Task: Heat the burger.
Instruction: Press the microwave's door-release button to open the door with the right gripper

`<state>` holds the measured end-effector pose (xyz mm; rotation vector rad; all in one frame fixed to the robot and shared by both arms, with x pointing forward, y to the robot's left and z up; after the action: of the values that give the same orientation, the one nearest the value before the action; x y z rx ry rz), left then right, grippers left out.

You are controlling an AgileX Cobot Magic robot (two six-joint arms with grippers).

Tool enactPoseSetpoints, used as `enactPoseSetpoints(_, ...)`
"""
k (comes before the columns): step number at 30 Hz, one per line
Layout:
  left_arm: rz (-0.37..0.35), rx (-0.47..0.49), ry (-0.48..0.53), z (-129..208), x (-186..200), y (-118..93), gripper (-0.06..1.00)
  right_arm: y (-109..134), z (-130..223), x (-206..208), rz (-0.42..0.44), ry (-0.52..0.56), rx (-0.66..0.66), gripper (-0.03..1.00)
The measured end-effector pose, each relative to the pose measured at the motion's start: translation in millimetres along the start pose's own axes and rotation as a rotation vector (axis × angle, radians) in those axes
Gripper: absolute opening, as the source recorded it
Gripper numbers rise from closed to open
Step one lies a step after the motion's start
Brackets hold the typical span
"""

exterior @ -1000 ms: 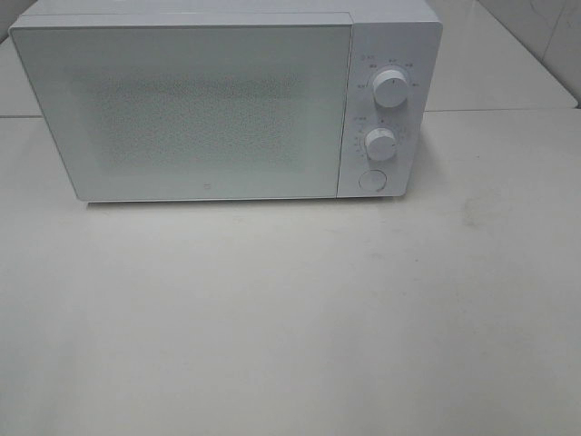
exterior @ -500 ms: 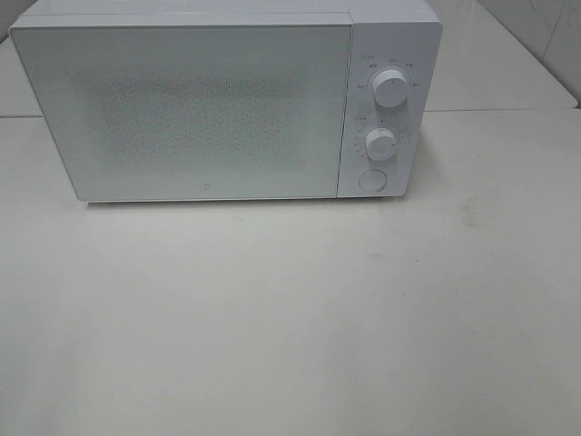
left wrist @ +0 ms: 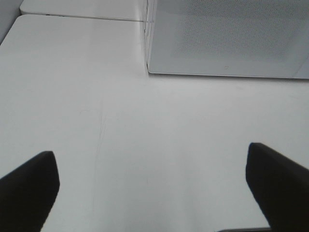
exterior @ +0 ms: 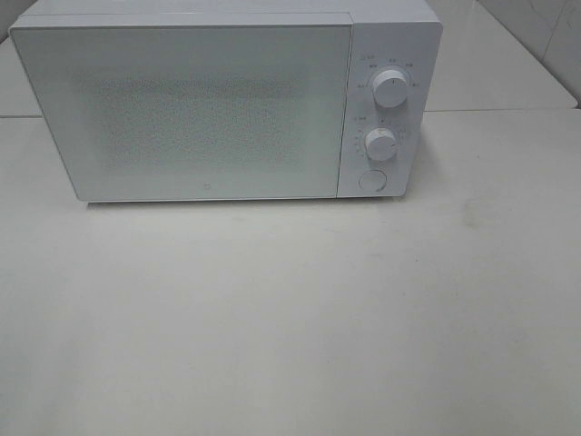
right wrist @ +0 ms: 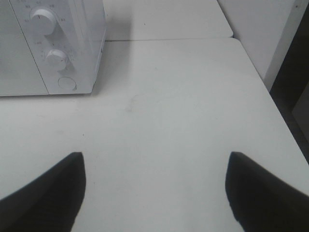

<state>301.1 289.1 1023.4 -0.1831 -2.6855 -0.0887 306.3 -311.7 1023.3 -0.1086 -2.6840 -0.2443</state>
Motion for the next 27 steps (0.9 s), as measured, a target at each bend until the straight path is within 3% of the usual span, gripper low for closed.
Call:
enactPoseSetpoints(11,0.000,0.000,0.000,0,0,0,0.99,17,-41,-37,-0.036,-0.058,0.023,0.76)
enactPoseSetpoints(27,0.003,0.001,0.000,0,0,0,0.99,37,-65,-108,-0.064,-0.022,0.049,0.76)
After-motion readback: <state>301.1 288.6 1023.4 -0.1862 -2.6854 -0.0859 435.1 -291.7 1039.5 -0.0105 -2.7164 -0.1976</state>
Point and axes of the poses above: a point on each arm's last joint axis where the gripper is mounted, x pointing back along that axis away from the gripper, y along the wrist's bending axis when the last joint is at zero, z = x × y, the point moved 8 cm from there along -x, pointing out along that axis toward the gripper, and after that the axes turned 9 degrees about -x, right-handed, at the moved point
